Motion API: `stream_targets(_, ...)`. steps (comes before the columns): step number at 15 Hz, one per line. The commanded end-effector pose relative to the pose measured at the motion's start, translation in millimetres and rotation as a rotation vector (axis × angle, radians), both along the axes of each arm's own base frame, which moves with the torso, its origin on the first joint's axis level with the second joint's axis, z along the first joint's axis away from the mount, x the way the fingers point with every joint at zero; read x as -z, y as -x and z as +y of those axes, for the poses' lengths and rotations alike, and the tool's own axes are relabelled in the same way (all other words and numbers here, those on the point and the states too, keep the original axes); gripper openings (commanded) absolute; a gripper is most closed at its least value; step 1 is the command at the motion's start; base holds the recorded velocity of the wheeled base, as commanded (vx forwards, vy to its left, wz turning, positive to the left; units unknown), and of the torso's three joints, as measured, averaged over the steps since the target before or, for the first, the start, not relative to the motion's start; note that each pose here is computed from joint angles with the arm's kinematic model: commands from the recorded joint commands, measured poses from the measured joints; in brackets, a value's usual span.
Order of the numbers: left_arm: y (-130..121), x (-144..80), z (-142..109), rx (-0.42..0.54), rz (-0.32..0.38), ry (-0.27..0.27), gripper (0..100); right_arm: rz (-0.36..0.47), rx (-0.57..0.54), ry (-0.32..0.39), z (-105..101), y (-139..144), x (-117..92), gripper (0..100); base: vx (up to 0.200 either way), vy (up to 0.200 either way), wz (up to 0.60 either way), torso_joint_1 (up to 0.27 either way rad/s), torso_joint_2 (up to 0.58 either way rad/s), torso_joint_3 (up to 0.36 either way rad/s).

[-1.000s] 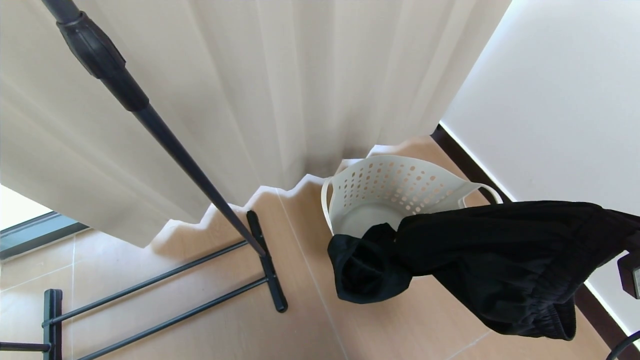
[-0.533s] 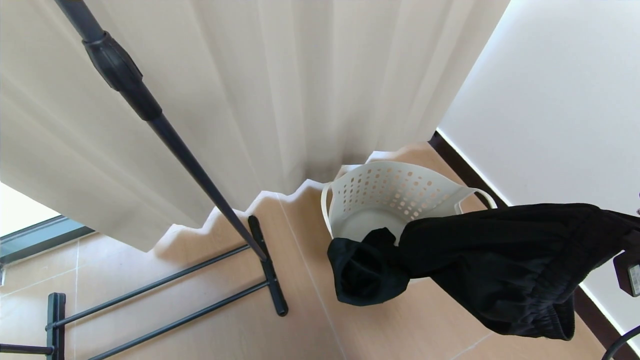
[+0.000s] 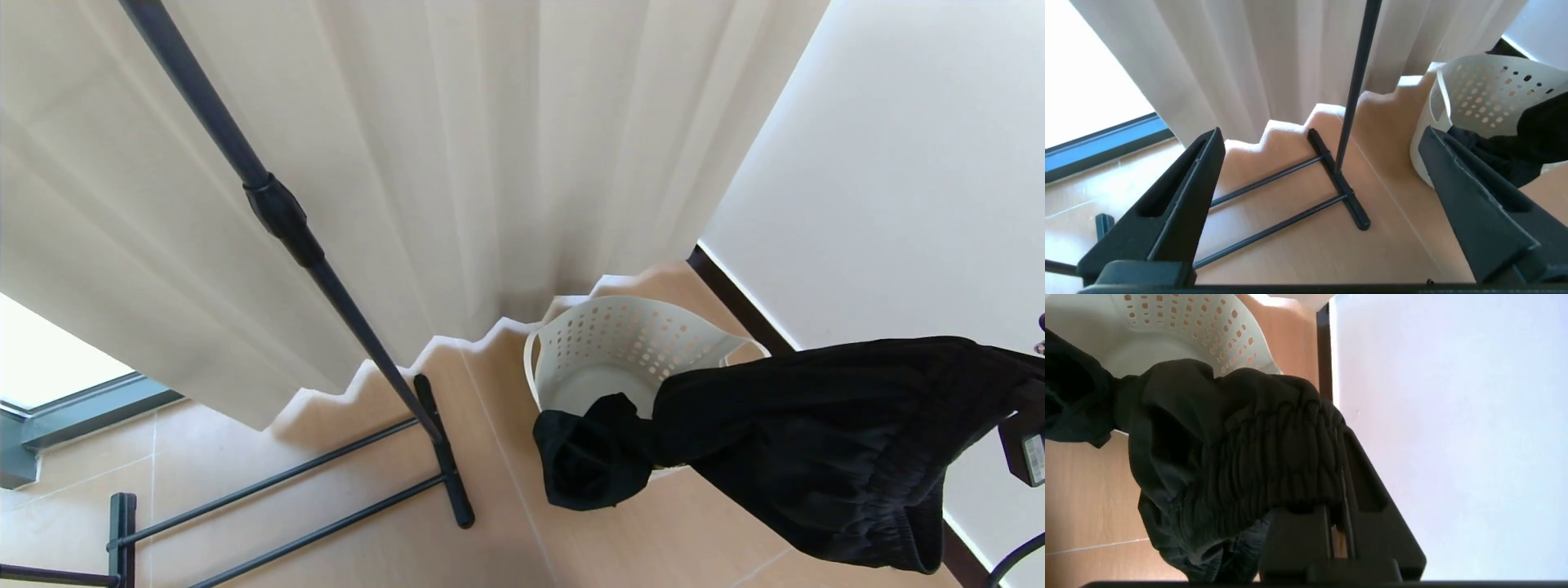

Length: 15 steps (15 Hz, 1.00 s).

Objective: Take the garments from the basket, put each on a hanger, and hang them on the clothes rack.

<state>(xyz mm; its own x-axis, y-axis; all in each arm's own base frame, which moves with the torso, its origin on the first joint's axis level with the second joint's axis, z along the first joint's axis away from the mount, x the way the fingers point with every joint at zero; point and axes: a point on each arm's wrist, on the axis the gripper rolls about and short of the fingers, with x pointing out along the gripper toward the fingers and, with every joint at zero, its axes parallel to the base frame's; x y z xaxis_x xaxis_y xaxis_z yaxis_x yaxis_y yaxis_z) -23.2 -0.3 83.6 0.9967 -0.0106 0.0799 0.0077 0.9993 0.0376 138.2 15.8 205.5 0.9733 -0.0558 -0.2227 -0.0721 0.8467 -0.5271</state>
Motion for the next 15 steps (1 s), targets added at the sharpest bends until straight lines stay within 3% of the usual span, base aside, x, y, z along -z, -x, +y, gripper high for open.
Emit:
stream_targets(1, -0.1, -0.1, 0.0, 0.0, 0.0, 0.0, 100, -0.001, 0.0, 0.001, 0.0, 0.0, -0.1, 0, 0.0, 0.0, 0.0, 0.134, -0.47, -0.222)
stream_targets(11, -0.1, -0.1, 0.0, 0.0, 0.0, 0.0, 100, -0.004, 0.0, -0.001, -0.2, 1.8, 0.5, 0, 0.0, 0.0, 0.0, 0.171, -0.5, -0.142)
stream_targets(15, -0.1, -0.1, 0.0, 0.0, 0.0, 0.0, 100, -0.004, 0.0, -0.001, -0.2, 1.8, 0.5, 0, 0.0, 0.0, 0.0, 0.084, -0.2, 0.061)
